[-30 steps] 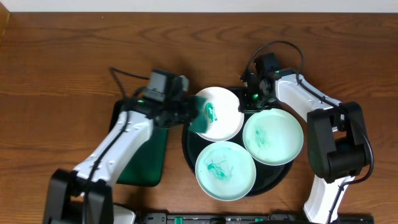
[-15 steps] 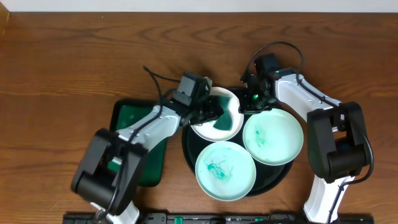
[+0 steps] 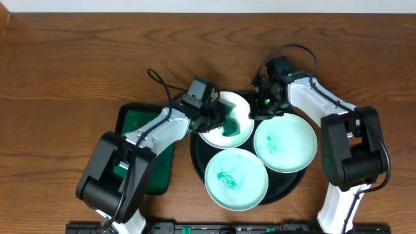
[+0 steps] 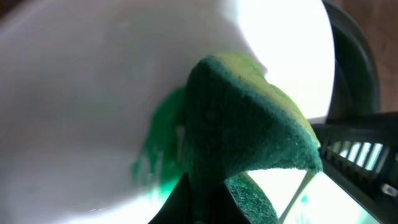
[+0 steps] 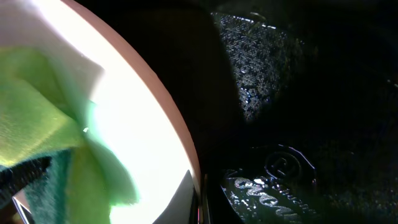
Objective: Clean dirty plates on tray and stack at the side
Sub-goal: 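Scrub the top white plate with the sponge in the left gripper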
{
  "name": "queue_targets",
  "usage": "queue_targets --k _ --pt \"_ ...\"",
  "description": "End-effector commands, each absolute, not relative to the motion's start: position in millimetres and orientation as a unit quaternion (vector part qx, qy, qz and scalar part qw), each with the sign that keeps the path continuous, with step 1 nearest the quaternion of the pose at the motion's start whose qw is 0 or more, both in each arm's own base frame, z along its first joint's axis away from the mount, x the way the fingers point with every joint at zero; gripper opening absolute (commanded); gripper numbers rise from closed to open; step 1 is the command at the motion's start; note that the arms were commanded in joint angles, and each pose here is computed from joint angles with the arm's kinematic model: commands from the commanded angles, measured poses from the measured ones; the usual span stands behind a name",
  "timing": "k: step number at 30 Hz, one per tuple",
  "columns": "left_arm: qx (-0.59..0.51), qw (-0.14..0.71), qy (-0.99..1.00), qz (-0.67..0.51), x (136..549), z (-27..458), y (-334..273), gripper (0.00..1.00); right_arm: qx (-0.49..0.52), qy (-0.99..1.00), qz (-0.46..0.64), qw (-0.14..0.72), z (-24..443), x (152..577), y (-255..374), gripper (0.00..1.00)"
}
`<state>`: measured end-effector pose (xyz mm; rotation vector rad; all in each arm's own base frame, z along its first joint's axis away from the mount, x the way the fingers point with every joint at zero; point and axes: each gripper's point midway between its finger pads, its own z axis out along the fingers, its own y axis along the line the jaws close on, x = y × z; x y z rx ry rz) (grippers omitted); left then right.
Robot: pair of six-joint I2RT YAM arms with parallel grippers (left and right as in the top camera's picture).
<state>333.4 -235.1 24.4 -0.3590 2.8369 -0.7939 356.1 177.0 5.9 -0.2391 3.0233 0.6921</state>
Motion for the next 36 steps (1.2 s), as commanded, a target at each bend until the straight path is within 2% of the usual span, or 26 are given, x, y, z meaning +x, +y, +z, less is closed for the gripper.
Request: queue_targets --k 1,13,16,30,36 --pt "-0.175 0.096 0.967 -0.159 334 -6 -182 0.08 -0.075 0.974 0.213 -0.005 -4 346 178 0.01" --pt "-0.187 0.117 0.975 0.010 335 14 -125 0.07 -0.073 0.974 0.213 -0.005 -3 346 179 0.01" --pt "-0.178 0.117 0.977 0.016 337 19 -124 0.07 -0.073 0.974 0.213 -0.004 -3 346 178 0.01" --pt "-0.088 0.091 0.981 -0.148 333 27 -209 0.07 -0.074 0.974 0.213 -0.002 -3 347 179 0.01" --pt "-0.082 0.083 0.976 -0.183 326 27 -238 0.07 -0.074 0.974 0.213 -0.004 -3 347 179 0.01"
